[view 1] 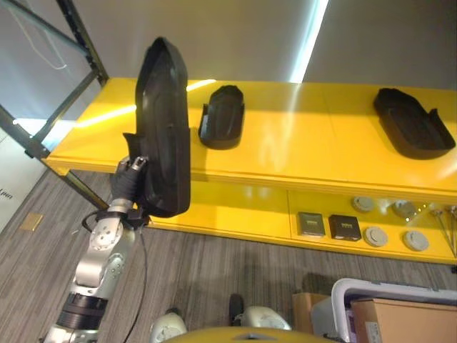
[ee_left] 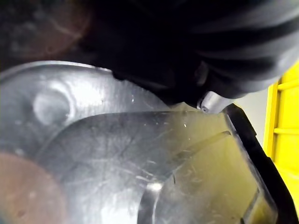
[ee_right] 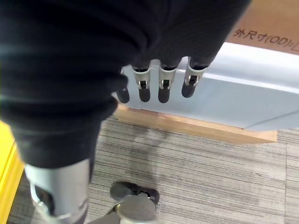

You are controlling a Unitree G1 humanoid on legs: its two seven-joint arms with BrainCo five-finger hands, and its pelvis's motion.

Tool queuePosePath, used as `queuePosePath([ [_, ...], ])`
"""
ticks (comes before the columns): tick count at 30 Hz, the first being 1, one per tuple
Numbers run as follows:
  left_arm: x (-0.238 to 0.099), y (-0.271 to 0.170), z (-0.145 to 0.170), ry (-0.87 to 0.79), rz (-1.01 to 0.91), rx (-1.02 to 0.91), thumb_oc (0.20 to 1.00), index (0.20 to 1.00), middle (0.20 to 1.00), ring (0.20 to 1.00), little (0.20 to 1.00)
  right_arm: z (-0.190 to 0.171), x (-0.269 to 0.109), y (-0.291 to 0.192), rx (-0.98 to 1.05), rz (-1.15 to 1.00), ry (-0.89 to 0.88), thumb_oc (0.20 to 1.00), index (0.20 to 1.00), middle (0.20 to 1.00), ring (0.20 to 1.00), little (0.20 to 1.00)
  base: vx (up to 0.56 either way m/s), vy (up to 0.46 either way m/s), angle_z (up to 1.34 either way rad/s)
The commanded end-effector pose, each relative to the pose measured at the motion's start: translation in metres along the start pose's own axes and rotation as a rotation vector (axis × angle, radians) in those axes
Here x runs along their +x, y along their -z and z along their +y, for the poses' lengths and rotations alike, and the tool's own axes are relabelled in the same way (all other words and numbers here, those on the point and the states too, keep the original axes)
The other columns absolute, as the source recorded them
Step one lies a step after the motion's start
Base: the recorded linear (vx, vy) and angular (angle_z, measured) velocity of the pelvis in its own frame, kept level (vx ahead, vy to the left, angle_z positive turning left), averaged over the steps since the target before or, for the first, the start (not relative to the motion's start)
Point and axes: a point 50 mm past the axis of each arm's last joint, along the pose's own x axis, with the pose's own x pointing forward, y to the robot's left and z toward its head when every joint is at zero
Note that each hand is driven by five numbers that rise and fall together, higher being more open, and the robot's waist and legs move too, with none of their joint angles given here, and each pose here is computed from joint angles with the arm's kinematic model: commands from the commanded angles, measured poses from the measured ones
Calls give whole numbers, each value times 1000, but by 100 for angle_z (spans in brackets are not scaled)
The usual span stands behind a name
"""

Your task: Move parts from the plastic box to the shelf.

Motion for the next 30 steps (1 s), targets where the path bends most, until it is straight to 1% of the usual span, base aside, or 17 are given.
queuePosePath([
  [1,5,-43,-1,29,-240,-42,200,200,200,200,200,-17,-3,19,-15,61,57,1000,1000,1000,1000,1000,321,547,-1],
  [4,11,-49,2,30,-259,-15,200,200,200,200,200,-23,-3,15,-1,62,73,1000,1000,1000,1000,1000,207,559,-19],
  [7,19,-55,-6,45,-280,22,200,200,200,200,200,-27,-2,5,91,63,94,1000,1000,1000,1000,1000,175,732,-41],
  [9,21,-58,-9,43,-285,62,200,200,200,200,200,-21,-2,9,48,52,67,1000,1000,1000,1000,1000,255,678,-3],
  [12,22,-56,-12,30,-247,50,200,200,200,200,200,-16,-3,14,125,40,66,1000,1000,1000,1000,1000,162,447,-14],
  [15,17,-52,-6,33,-252,87,200,200,200,200,200,-11,-4,14,115,21,36,1000,1000,1000,1000,1000,89,275,-6],
  [18,14,-57,0,10,-273,103,200,200,200,200,200,-9,-3,6,62,-6,22,1000,1000,1000,1000,1000,39,22,-43],
  [21,13,-57,-1,9,-270,132,200,200,200,200,200,-6,-1,-6,37,-26,2,1000,1000,1000,1000,1000,66,-264,18],
  [23,15,-53,-5,41,-231,160,200,200,200,200,200,-6,-1,-4,59,-15,4,1000,1000,1000,1000,1000,131,-210,7],
  [26,21,-54,-8,58,-228,209,200,200,200,200,200,-3,-2,3,32,13,7,1000,1000,1000,1000,1000,139,-153,1],
  [30,26,-59,-6,67,-240,210,200,200,200,200,200,-2,-3,11,26,37,11,1000,1000,1000,1000,1000,101,-104,0],
])
